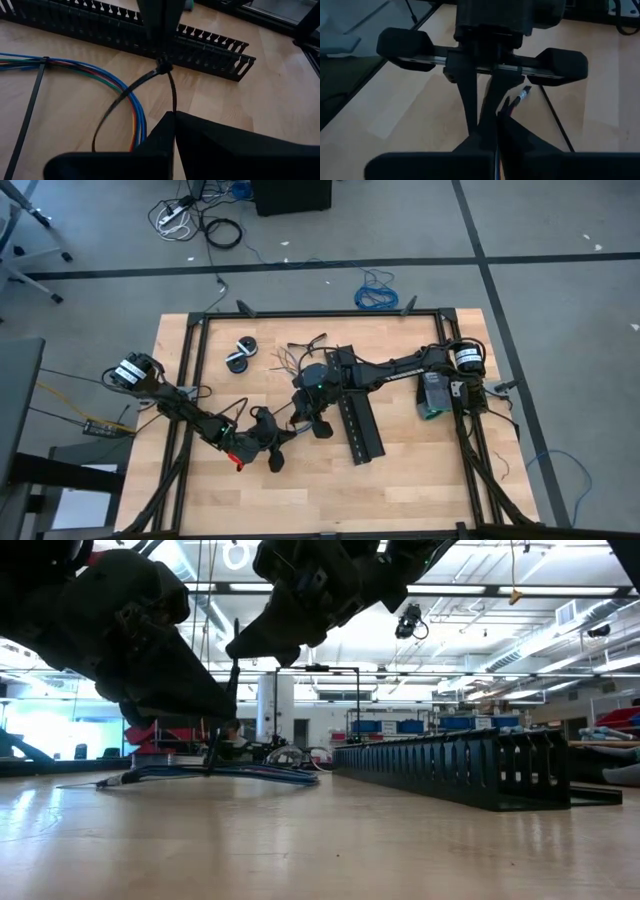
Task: Ziptie cables
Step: Wrap the black zip tie on the cable, then put the wrapped cables into the black cable duct
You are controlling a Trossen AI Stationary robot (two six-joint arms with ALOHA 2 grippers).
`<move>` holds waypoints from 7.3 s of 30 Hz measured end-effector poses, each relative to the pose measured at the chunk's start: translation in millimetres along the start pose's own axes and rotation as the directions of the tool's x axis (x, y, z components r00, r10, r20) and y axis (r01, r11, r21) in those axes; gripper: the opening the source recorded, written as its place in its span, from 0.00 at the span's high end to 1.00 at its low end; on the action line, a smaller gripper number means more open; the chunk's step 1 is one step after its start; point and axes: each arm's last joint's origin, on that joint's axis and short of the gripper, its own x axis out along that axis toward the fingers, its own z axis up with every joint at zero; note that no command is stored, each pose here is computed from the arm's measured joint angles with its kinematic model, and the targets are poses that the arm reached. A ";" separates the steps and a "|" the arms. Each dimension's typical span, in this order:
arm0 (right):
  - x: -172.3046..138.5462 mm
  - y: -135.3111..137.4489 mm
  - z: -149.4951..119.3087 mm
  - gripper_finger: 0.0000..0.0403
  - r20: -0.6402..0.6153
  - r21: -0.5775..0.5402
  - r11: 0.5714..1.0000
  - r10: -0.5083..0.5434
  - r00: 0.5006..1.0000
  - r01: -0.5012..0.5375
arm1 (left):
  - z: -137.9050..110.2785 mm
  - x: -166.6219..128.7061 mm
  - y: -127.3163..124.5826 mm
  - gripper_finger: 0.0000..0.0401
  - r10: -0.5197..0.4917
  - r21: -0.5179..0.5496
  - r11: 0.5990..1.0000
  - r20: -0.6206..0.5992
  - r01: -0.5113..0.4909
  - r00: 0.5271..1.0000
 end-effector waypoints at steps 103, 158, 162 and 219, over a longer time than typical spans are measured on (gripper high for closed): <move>-21.7 -4.7 14.4 1.00 0.013 0.002 0.988 -0.155 0.988 0.155 | -18.7 25.8 12.8 0.96 0.138 0.110 0.983 0.082 -0.146 0.987; -99.1 -10.2 55.8 1.00 0.135 -0.038 0.962 -0.263 0.955 0.271 | -23.2 25.2 14.5 0.99 0.141 0.119 0.982 0.043 -0.145 0.989; -99.9 -8.1 48.7 0.96 0.063 0.009 0.983 -0.183 0.981 0.183 | -23.5 25.1 15.4 1.00 0.157 0.107 0.981 0.051 -0.162 0.986; -4.2 -86.5 -58.5 0.49 -0.250 0.414 0.767 -0.423 0.871 0.491 | -50.7 -15.0 -37.3 1.00 0.199 -0.303 0.927 -0.106 -0.222 0.974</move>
